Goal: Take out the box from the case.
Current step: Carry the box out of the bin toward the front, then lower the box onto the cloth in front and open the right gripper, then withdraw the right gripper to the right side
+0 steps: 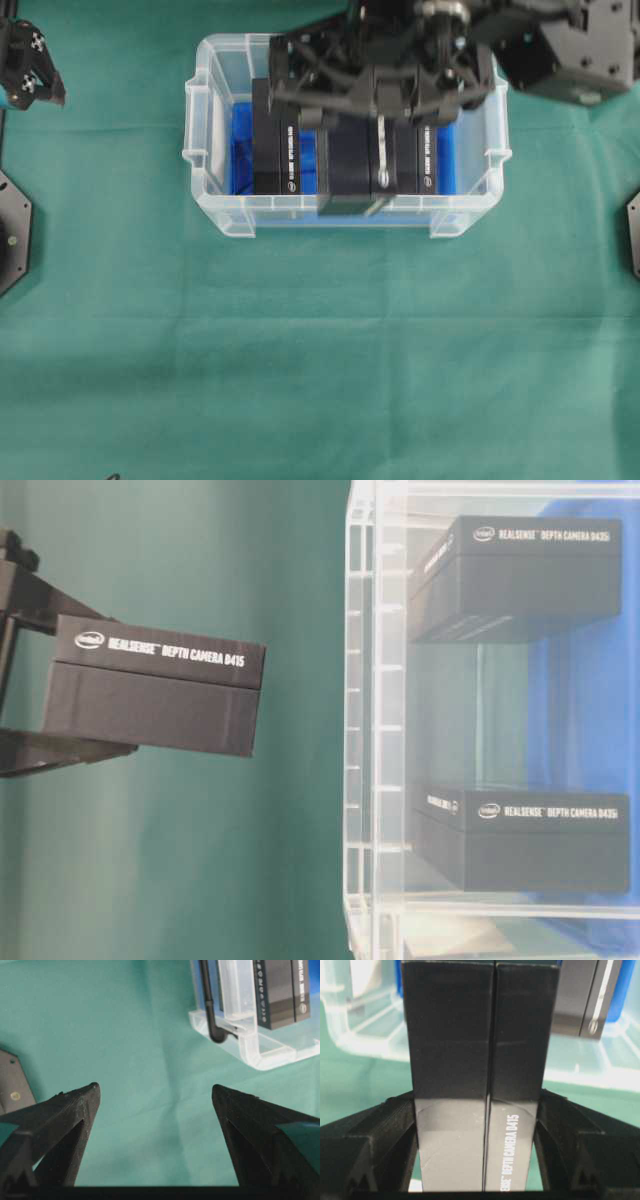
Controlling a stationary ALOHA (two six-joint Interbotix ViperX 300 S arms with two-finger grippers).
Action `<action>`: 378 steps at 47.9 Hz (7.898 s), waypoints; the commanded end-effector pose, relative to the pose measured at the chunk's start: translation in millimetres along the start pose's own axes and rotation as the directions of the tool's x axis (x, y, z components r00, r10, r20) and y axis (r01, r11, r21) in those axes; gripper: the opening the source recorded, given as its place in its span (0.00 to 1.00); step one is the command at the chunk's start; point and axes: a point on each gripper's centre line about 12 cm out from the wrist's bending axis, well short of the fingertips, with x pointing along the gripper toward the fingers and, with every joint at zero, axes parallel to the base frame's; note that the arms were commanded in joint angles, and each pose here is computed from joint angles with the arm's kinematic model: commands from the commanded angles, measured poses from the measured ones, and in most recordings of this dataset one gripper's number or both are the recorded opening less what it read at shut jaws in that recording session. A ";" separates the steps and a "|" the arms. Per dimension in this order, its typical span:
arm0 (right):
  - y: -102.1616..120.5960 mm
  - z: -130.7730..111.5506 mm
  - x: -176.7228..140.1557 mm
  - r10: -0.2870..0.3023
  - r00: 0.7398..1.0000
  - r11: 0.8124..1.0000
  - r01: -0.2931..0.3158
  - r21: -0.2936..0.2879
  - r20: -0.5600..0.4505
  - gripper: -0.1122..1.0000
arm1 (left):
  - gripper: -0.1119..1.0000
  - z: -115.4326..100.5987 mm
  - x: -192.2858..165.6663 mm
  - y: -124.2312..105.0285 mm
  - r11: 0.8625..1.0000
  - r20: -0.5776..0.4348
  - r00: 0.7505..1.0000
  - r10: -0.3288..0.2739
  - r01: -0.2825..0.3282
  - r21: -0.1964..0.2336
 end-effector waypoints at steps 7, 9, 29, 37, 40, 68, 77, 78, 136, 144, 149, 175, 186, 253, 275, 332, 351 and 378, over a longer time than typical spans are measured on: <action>-5.9 -39.2 -30.8 0.074 0.997 0.997 -0.074 -0.016 -0.022 0.69 | 0.94 1.1 -5.0 -1.8 1.000 0.012 1.000 -0.016 0.016 0.003; -6.4 -45.8 -31.8 0.076 0.997 0.997 -0.077 -0.014 -0.023 0.69 | 0.94 1.1 -5.0 -1.8 1.000 0.012 1.000 -0.016 0.016 0.003; -18.6 -122.9 -34.3 0.081 0.996 0.997 -0.081 0.003 -0.027 0.69 | 0.94 0.8 -5.0 -0.5 1.000 0.008 1.000 -0.006 0.006 -0.009; -24.5 -148.4 -32.0 0.074 0.997 0.997 -0.073 0.022 -0.026 0.69 | 0.94 -1.4 -5.4 1.8 1.000 -0.002 1.000 0.009 -0.009 -0.007; -26.2 -157.3 -30.8 0.072 0.997 0.997 -0.071 0.028 -0.031 0.69 | 0.94 -2.4 -5.4 2.3 1.000 -0.005 1.000 0.012 -0.012 -0.006; -26.1 -168.7 -11.3 0.025 1.000 0.999 -0.025 0.021 0.002 0.69 | 0.94 -3.0 -5.4 3.5 1.000 -0.007 1.000 0.015 -0.015 -0.004; -27.2 -168.2 -7.1 0.012 1.000 1.000 -0.012 0.019 0.008 0.69 | 0.94 -3.7 -4.9 3.4 1.000 -0.009 1.000 0.016 -0.016 0.002; -27.8 -168.2 -5.7 0.007 1.000 1.000 -0.007 0.018 0.010 0.69 | 0.94 -3.9 -5.4 3.2 1.000 -0.009 1.000 0.015 -0.015 0.003; -64.2 -152.5 167.4 -0.052 0.998 0.999 0.052 -0.001 0.028 0.69 | 0.94 -4.0 -1.6 1.1 1.000 -0.016 1.000 0.025 -0.025 0.004; -63.8 -154.9 176.3 -0.012 1.000 1.000 0.012 -0.004 0.005 0.69 | 0.94 -3.7 0.1 0.3 1.000 -0.019 0.999 0.031 -0.031 0.003; -63.0 -156.1 176.4 0.000 1.000 1.000 0.000 -0.002 -0.006 0.69 | 0.94 -3.5 1.4 -0.8 0.999 -0.020 0.999 0.032 -0.032 0.004; -63.1 -157.5 176.3 0.001 1.000 1.000 -0.001 0.000 -0.013 0.70 | 0.94 -3.7 1.9 -0.8 0.999 -0.022 0.999 0.031 -0.031 -0.022; -63.0 -157.8 176.5 0.001 1.000 1.000 -0.001 -0.004 -0.009 0.95 | 0.94 -4.0 1.5 -0.2 0.999 -0.021 0.999 0.030 -0.030 -0.021; -34.5 -126.3 38.6 0.052 0.998 0.997 -0.050 -0.053 0.036 0.93 | 0.94 -6.3 -2.2 4.1 1.000 -0.020 1.000 0.020 -0.020 -0.022; -103.7 -130.6 14.5 -0.008 1.000 0.995 0.006 -0.103 -0.019 0.93 | 0.94 -7.5 -4.0 4.7 0.999 -0.023 1.000 0.013 -0.014 -0.029; -215.0 -26.2 5.2 -0.058 0.996 0.997 0.062 -0.055 0.072 0.93 | 0.93 -19.9 -3.2 4.4 0.998 -0.067 0.996 0.056 -0.058 -0.035; -219.0 38.0 10.9 -0.094 0.989 0.993 0.102 -0.058 0.118 0.93 | 0.93 -19.2 -2.5 3.2 0.997 -0.067 0.996 0.059 -0.062 -0.036; -217.5 46.9 13.6 -0.079 0.991 0.995 0.085 -0.053 0.111 0.93 | 0.93 -18.2 -0.1 0.1 0.997 -0.072 0.995 0.067 -0.070 -0.043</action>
